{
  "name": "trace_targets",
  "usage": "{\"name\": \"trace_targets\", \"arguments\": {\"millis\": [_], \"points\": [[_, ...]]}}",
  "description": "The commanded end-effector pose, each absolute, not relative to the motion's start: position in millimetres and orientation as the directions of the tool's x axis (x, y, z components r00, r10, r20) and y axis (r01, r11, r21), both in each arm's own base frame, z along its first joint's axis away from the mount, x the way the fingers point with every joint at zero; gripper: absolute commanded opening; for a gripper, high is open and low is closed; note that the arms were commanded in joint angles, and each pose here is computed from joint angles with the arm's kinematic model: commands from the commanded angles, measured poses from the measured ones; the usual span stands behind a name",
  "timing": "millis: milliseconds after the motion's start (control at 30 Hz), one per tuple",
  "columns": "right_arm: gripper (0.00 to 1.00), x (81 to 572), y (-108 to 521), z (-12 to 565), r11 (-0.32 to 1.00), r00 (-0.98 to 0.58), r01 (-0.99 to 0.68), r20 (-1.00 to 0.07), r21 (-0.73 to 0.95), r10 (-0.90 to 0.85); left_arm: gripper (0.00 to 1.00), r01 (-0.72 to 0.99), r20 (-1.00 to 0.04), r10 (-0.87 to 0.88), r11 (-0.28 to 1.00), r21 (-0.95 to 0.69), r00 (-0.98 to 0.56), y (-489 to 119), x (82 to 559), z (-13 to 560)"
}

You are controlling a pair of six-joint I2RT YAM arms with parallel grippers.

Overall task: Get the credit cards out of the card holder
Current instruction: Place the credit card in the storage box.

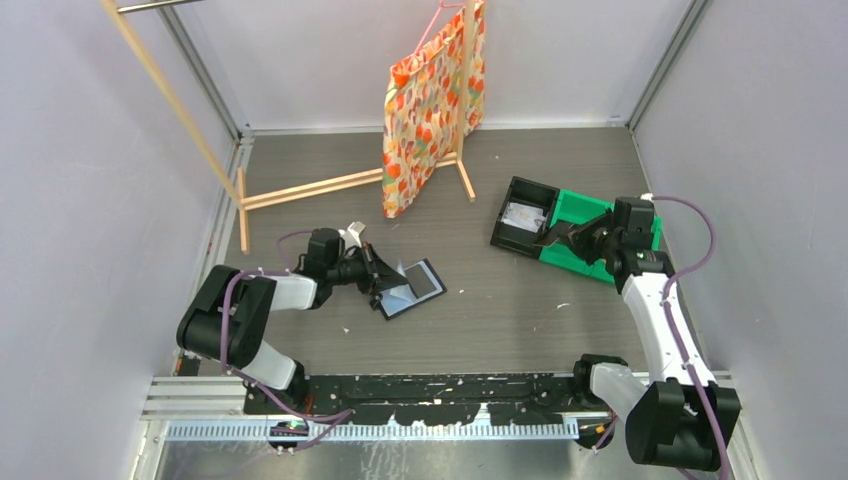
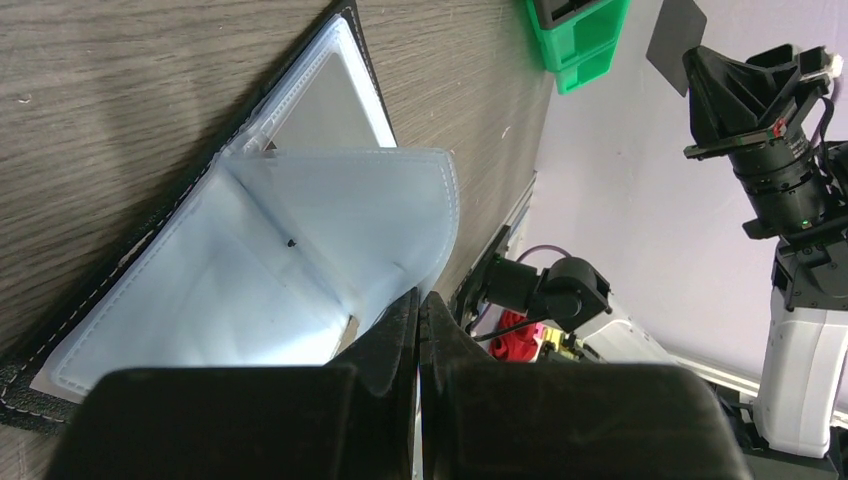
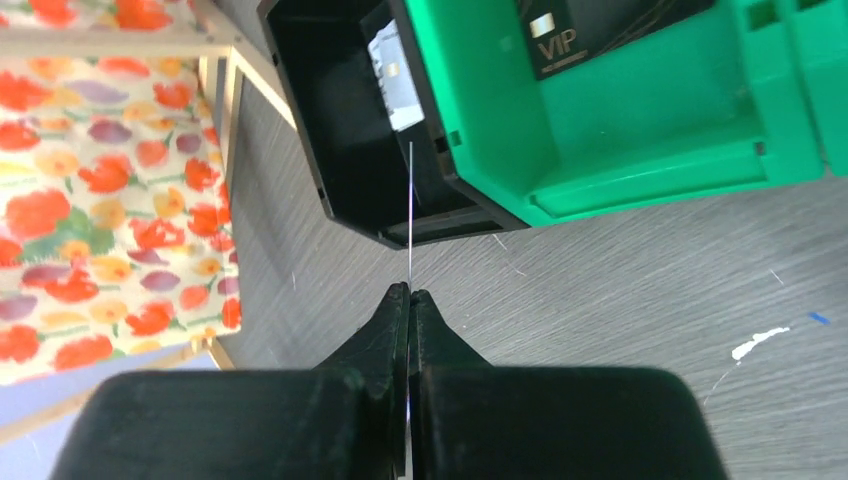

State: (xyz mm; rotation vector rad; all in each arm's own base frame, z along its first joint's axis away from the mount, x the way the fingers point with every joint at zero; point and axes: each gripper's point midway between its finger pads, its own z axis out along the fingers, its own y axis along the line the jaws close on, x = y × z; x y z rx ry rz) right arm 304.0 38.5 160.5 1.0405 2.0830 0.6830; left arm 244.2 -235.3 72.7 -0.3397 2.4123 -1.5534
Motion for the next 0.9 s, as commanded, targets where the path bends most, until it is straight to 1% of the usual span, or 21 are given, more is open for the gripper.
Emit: {"name": "trace_targets", "arguments": {"millis": [0,67,167,267,400,467,733,867], "points": [[0.01,304.1,12.0,185.1,0.42,-0.249,0.584,-0.339,0.695,0.907,0.01,0.016,-0.14,-0.302,0.379,-0.925,-0.943,-241.9,248.1,89.1],[0.01,300.5,3.5,196.2,0.36,-0.172,0.619,-0.327,0.698,0.929,0.0,0.027,-0.149,-0.299,0.377,-0.926,-0.942,-243.0,248.1,91.4],[0.01,292.5,-18.7,211.0,0.268,-0.028,0.685,-0.343,0.678,0.939,0.0,0.031,-0.152,-0.298,0.376,-0.926,-0.942,-243.3,248.4,92.2],[0.01,277.3,-37.6,216.3,0.146,0.102,0.764,-0.342,0.628,0.934,0.0,0.035,-0.152,-0.289,0.374,-0.927,-0.945,-245.2,246.9,92.2],[0.01,262.7,-49.3,221.7,-0.004,0.242,0.796,-0.311,0.606,0.919,0.01,0.041,-0.156,-0.284,0.373,-0.927,-0.946,-246.9,246.5,92.4],[0.01,260.9,-50.3,217.7,-0.054,0.275,0.805,-0.291,0.591,0.916,0.01,0.043,-0.156,-0.282,0.371,-0.928,-0.946,-247.6,246.6,93.7],[0.01,270.9,-37.2,208.0,-0.116,0.27,0.824,-0.204,0.554,0.941,0.01,0.044,-0.16,-0.286,0.37,-0.928,-0.945,-246.5,243.2,96.5],[0.01,285.0,-32.9,203.2,-0.124,0.267,0.806,-0.168,0.579,0.949,0.01,0.047,-0.161,-0.281,0.375,-0.926,-0.946,-248.0,242.0,94.6]]}}
